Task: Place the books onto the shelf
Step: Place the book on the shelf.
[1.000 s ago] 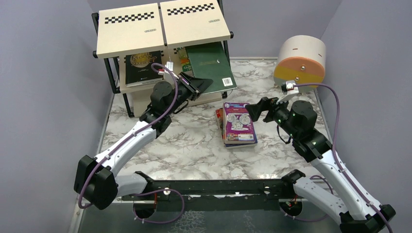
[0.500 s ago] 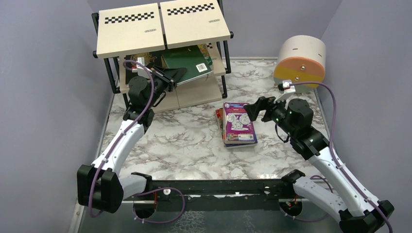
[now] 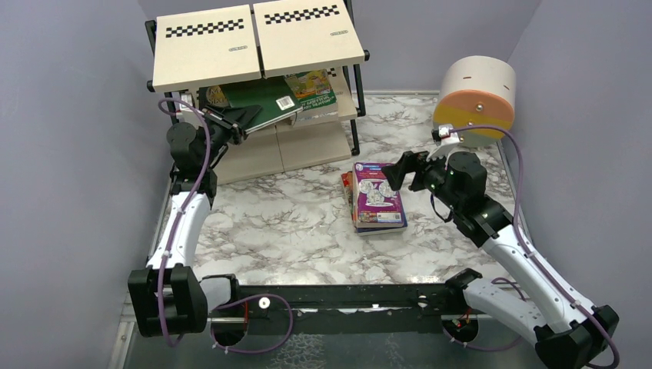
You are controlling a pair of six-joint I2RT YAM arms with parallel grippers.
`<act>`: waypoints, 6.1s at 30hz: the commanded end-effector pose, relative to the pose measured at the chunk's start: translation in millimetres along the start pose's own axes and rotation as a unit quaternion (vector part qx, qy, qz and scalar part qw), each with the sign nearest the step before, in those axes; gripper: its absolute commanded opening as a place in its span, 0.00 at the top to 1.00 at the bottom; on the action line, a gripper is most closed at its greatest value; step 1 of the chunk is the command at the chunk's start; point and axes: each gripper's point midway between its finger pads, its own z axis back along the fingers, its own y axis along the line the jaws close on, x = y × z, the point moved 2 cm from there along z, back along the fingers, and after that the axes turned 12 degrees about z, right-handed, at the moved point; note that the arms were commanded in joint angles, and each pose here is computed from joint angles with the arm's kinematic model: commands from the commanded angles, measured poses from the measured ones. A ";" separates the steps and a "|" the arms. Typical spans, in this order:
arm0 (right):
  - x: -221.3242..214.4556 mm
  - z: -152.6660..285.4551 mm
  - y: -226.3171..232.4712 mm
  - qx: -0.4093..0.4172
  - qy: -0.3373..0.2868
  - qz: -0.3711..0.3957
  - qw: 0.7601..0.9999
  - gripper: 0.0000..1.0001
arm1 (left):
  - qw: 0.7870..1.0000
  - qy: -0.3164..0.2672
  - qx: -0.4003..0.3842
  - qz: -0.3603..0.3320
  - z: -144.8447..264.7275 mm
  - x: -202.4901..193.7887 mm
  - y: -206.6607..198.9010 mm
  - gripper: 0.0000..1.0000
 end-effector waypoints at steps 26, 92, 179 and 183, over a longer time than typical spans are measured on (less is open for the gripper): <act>72.1 -49.2 68.3 0.187 -0.080 0.042 0.978 0.08 | 0.997 0.056 -0.036 -0.047 58.6 36.0 -31.9 1.00; 79.3 -121.0 166.3 0.269 -0.066 0.083 0.957 0.08 | 0.997 0.074 -0.006 0.020 79.4 54.8 48.1 0.50; 70.2 -119.8 175.4 0.268 -0.061 0.096 0.957 0.08 | 0.997 0.000 -0.081 0.009 103.8 48.3 17.1 1.00; 70.8 -120.0 175.0 0.267 -0.062 0.096 0.957 0.08 | 0.996 0.005 -0.085 -0.003 99.7 53.8 11.7 1.00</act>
